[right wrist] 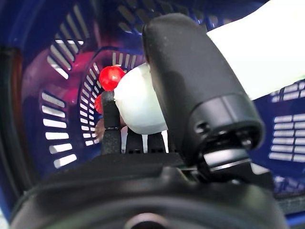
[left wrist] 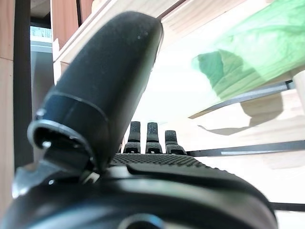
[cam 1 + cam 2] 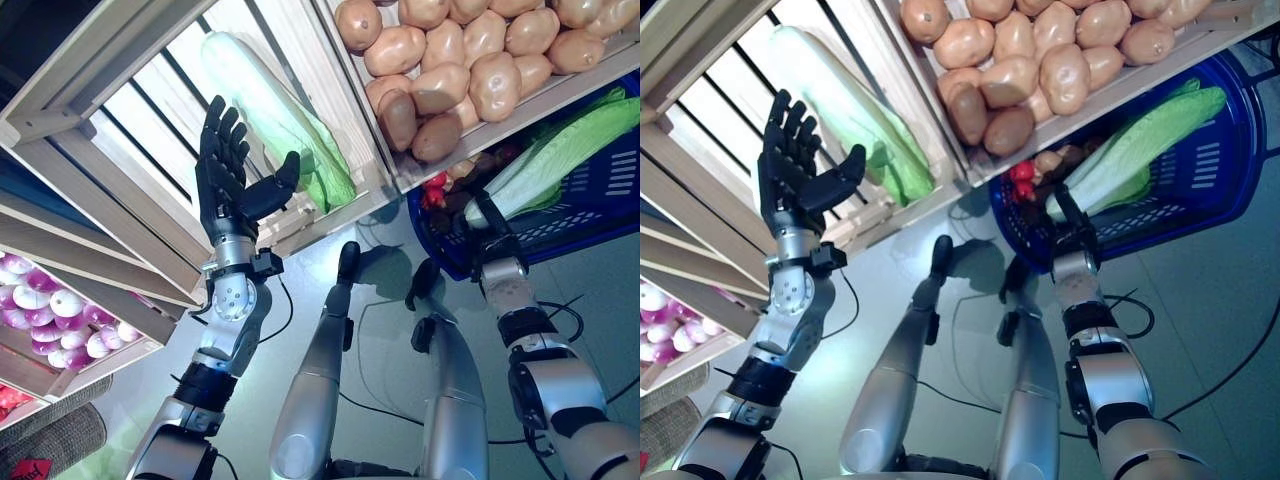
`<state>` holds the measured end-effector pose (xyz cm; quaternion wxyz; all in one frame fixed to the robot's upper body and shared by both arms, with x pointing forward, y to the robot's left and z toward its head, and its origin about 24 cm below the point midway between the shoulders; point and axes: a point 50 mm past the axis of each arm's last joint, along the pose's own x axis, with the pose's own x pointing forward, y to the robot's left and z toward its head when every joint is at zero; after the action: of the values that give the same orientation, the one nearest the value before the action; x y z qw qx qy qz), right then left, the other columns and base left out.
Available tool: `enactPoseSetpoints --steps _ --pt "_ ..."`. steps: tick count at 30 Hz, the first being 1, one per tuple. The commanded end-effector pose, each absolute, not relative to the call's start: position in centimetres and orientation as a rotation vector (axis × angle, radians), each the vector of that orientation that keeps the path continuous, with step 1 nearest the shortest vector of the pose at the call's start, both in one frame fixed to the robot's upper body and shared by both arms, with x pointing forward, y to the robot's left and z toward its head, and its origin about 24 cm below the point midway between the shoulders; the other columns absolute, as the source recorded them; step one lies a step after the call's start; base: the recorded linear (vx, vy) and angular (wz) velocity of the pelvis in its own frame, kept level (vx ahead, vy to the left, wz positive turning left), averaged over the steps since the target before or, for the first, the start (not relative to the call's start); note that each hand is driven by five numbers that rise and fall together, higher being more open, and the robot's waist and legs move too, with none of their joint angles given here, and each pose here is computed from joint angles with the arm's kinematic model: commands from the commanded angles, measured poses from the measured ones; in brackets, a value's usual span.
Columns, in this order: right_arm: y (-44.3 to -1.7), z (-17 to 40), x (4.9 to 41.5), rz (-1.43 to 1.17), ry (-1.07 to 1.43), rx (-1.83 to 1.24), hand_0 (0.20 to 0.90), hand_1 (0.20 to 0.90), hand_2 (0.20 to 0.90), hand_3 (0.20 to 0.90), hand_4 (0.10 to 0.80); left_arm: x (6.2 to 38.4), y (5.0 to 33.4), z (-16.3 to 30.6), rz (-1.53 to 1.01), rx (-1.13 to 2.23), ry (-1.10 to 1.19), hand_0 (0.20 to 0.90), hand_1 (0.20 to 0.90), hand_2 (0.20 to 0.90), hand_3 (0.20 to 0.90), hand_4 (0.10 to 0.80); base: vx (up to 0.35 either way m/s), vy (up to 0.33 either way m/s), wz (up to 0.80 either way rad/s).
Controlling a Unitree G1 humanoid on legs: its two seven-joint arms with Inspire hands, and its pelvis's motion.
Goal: Put vegetables into the basket
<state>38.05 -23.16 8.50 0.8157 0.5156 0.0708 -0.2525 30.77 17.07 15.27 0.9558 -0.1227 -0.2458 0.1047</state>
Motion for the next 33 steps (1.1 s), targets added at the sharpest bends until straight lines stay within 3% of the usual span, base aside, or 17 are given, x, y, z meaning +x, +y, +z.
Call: enactPoseSetpoints --steps 1,2,3,4,5,6,18,23,33 --pt "-24.9 10.2 37.9 -0.568 0.048 1.294 0.3 0.3 0.3 0.3 0.4 29.5 17.2 19.7 0.19 -0.322 -0.755 0.9 0.9 0.9 0.9 0.8 0.0 0.0 0.0" --pt "-24.9 10.2 37.9 -0.569 0.043 1.325 0.3 0.3 0.3 0.3 0.4 29.5 17.2 19.7 0.19 -0.321 -0.755 0.9 0.9 0.9 0.9 0.8 0.0 0.0 0.0" --pt "-24.8 10.1 37.8 -0.564 0.028 1.379 0.366 0.366 0.366 0.366 0.444 29.4 17.1 19.5 0.19 -0.318 -0.756 0.9 0.9 0.9 0.9 0.8 0.0 0.0 0.0" --pt "-24.7 10.2 37.8 -0.553 0.009 1.427 0.658 0.658 0.658 0.658 0.638 29.3 17.1 19.5 0.192 -0.315 -0.76 0.9 0.9 0.9 0.9 0.8 0.0 0.0 0.0" --pt "-24.6 10.2 37.7 -0.549 -0.003 1.448 0.825 0.825 0.825 0.825 0.75 29.3 17.1 19.4 0.194 -0.312 -0.763 0.9 0.9 0.9 0.9 0.8 0.0 0.0 0.0" --pt "-24.6 10.4 37.7 -0.548 -0.021 1.474 0.9 0.9 0.9 0.9 0.8 29.3 17.1 19.4 0.199 -0.304 -0.769 0.9 0.9 0.9 0.9 0.8 0.0 0.0 0.0" --pt "-25.9 9.4 36.1 -0.516 -0.092 1.457 0.9 0.9 0.9 0.9 0.8 28.6 18.7 20.3 0.228 0.002 -0.824 0.9 0.9 0.9 0.9 0.8 0.014 0.015 -0.01" --pt "-23.5 7.2 34.2 -0.406 -0.106 1.553 0.9 0.9 0.9 0.9 0.8 28.2 20.2 20.4 0.292 0.249 -0.831 0.9 0.9 0.9 0.9 0.8 0.003 -0.003 -0.01" --pt "-22.4 3.4 29.5 -0.378 -0.035 1.532 0.9 0.9 0.9 0.9 0.8 28.2 24.3 18.8 0.412 0.807 -0.65 0.9 0.9 0.9 0.9 0.8 0.009 -0.001 -0.03"
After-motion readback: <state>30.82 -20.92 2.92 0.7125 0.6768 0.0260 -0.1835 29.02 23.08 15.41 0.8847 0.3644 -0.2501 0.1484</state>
